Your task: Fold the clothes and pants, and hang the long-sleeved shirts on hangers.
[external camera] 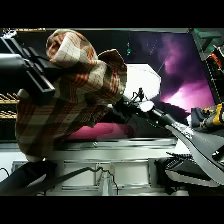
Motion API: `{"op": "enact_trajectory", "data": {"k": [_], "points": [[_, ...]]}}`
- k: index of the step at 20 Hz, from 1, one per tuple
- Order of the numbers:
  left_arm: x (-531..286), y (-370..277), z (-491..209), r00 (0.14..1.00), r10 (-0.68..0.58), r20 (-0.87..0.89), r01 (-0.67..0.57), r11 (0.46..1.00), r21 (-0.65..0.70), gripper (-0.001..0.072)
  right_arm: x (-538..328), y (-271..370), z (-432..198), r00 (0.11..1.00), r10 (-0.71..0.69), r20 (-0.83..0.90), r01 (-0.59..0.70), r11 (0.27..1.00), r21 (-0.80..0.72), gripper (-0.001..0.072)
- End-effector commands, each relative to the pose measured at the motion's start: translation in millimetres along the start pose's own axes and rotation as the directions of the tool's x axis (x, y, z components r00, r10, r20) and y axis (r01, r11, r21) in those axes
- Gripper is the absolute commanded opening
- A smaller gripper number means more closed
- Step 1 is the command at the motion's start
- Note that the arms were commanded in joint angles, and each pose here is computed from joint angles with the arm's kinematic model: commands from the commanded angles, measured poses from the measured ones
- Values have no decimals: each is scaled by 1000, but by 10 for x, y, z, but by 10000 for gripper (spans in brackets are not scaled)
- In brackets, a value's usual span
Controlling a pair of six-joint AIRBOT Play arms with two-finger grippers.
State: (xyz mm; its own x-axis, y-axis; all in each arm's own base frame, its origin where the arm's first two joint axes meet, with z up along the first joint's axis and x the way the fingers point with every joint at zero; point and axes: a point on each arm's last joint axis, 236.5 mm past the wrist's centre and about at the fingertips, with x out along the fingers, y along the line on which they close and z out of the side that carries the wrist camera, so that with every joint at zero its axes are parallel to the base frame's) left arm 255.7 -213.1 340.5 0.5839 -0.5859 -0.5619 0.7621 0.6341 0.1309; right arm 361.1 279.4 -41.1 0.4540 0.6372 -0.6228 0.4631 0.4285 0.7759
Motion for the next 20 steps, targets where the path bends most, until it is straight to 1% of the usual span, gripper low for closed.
{"op": "enact_trajectory", "data": {"k": [1,3,5,6,7,8,10,11,12,13,14,15,16,17,18,19,20], "points": [[-81,-46,42,1000,-10,27,10,1000,2,20,-91,415,259,992,91,84,-80,989,-126,39],[-51,35,59,999,21,30,-21,1000,4,21,-356,879,448,970,192,148,-140,943,-303,38],[-35,226,108,994,98,48,-99,995,14,21,-905,1450,781,906,325,272,-156,852,-501,38],[-45,349,171,986,149,73,-151,988,21,21,-1260,1742,932,857,395,331,-136,793,-594,38],[-67,464,278,973,196,117,-201,979,25,20,-1667,2047,1045,799,467,379,-94,720,-688,38],[-100,558,433,955,234,182,-243,970,25,20,-2126,2376,1099,736,540,408,-33,631,-775,39],[-253,682,917,879,284,384,-310,951,7,20,-3014,2972,1033,625,659,418,115,452,-885,39],[-393,710,1189,816,294,498,-330,944,-17,20,-3401,3234,926,583,706,403,190,364,-912,39],[-548,706,1411,751,293,591,-321,945,-60,21,-3781,3488,757,547,748,376,269,268,-925,39],[-698,711,1576,689,296,662,-303,947,-108,21,-4116,3686,584,507,787,352,344,189,-920,39],[-769,726,1647,657,301,691,-288,947,-138,21,-4446,3854,394,461,826,325,417,122,-901,38],[-731,729,1633,665,300,684,-281,949,-143,21,-4688,3959,218,434,851,296,471,66,-880,38],[-592,743,1535,709,300,639,-279,951,-136,21,-4808,3996,112,429,859,280,500,32,-866,38],[-363,745,1355,778,290,557,-267,956,-125,21,-4805,3979,51,456,848,270,507,2,-862,38],[-117,768,1131,844,283,455,-258,959,-118,21,-4672,3907,34,513,817,264,497,-32,-867,39],[150,803,858,903,274,332,-250,962,-112,21,-4410,3773,35,606,756,249,459,-76,-885,39],[378,854,597,937,271,220,-251,961,-115,20,-4106,3600,71,700,674,236,404,-101,-909,39]]}}
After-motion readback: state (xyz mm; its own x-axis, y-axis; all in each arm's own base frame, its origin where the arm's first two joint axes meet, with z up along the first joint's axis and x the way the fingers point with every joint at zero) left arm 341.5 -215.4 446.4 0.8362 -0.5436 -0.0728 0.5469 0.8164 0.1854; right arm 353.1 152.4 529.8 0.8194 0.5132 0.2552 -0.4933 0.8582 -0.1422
